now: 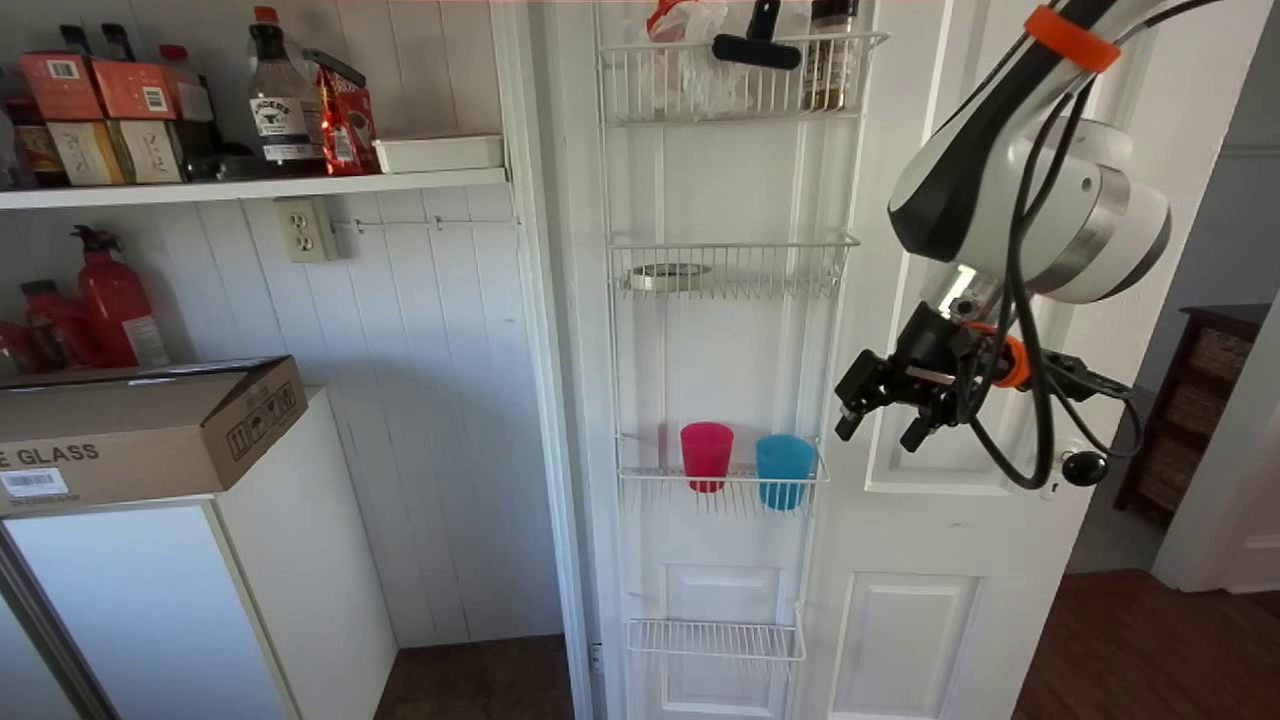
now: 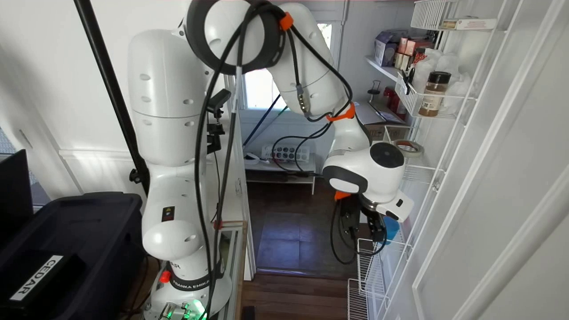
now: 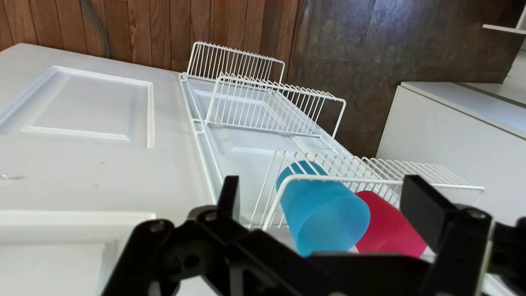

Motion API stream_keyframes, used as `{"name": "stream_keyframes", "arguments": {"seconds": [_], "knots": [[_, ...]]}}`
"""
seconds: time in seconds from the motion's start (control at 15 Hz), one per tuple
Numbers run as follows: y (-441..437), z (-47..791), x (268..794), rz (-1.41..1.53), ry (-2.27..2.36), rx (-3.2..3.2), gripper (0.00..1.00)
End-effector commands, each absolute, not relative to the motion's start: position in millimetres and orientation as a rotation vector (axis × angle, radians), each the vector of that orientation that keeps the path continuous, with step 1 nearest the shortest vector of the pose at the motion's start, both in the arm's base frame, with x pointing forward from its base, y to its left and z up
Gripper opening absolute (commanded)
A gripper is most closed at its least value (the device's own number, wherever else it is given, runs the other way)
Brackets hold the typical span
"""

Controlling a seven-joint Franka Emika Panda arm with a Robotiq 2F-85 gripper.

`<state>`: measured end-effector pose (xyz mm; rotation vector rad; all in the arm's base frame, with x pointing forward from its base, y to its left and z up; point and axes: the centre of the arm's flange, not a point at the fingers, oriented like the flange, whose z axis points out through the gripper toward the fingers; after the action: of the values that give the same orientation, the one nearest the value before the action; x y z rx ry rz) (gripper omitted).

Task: Put the blue cup in the pink cup

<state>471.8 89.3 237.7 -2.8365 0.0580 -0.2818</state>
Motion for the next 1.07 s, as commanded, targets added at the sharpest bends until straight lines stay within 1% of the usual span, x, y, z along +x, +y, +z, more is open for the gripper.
{"name": "stream_keyframes", "arguments": {"seconds": [0.0,0.33,0.8,0.87,0.93,1.0], "knots": [[99.8,207.9,498.7,-0.351,0.033,-2.812,1.0],[111.0,183.2,517.6,-0.45,-0.024,-2.793,1.0],[113.7,161.6,532.9,-0.622,0.092,-2.831,1.0],[114.1,158.2,535.3,-0.644,0.107,-2.825,0.94],[115.0,156.0,537.3,-0.662,0.121,-2.819,0.75],[115.7,155.3,539.8,-0.678,0.135,-2.812,0.7]]}}
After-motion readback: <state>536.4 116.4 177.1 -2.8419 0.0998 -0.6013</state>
